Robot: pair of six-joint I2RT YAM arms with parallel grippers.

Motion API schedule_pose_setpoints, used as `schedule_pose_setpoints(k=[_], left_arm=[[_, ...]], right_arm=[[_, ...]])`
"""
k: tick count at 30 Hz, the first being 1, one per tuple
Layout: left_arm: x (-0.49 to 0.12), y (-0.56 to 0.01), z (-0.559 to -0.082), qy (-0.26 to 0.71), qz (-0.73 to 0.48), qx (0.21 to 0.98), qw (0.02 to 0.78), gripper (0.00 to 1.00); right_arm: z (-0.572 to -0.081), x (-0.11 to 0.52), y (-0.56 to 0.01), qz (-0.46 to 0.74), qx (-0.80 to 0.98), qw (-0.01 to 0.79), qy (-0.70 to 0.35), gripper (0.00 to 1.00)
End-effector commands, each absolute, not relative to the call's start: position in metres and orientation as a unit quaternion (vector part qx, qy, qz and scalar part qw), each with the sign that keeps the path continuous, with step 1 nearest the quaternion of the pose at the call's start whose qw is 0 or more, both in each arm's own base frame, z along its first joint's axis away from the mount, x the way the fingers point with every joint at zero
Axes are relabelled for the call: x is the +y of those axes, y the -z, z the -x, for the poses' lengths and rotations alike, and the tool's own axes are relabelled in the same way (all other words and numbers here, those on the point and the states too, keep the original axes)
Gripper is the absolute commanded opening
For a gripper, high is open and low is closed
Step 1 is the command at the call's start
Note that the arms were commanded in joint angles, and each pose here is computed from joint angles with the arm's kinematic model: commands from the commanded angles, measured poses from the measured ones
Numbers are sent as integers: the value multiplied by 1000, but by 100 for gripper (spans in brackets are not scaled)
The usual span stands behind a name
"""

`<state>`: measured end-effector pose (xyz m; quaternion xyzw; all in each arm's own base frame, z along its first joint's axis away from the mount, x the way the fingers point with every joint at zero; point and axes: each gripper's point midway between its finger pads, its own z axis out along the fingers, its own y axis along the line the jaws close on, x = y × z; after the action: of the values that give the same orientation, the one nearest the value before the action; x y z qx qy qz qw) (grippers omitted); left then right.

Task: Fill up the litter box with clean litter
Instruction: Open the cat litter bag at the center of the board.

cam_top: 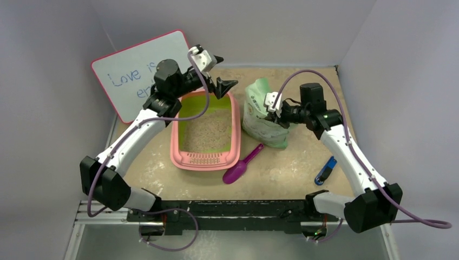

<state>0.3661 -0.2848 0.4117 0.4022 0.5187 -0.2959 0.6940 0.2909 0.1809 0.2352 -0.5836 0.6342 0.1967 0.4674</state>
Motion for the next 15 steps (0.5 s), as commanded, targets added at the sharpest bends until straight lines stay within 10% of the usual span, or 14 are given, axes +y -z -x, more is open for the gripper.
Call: schedule_pose_setpoints(k=[1, 15], left_arm=[[-281, -364, -383, 322, -341, 632, 617, 99], [-348, -278, -374, 443, -447, 639, 443, 96]], right_arm=[[-287, 189, -268, 590, 590, 515, -196, 0], [-284, 188, -266, 591, 590, 513, -197, 0]])
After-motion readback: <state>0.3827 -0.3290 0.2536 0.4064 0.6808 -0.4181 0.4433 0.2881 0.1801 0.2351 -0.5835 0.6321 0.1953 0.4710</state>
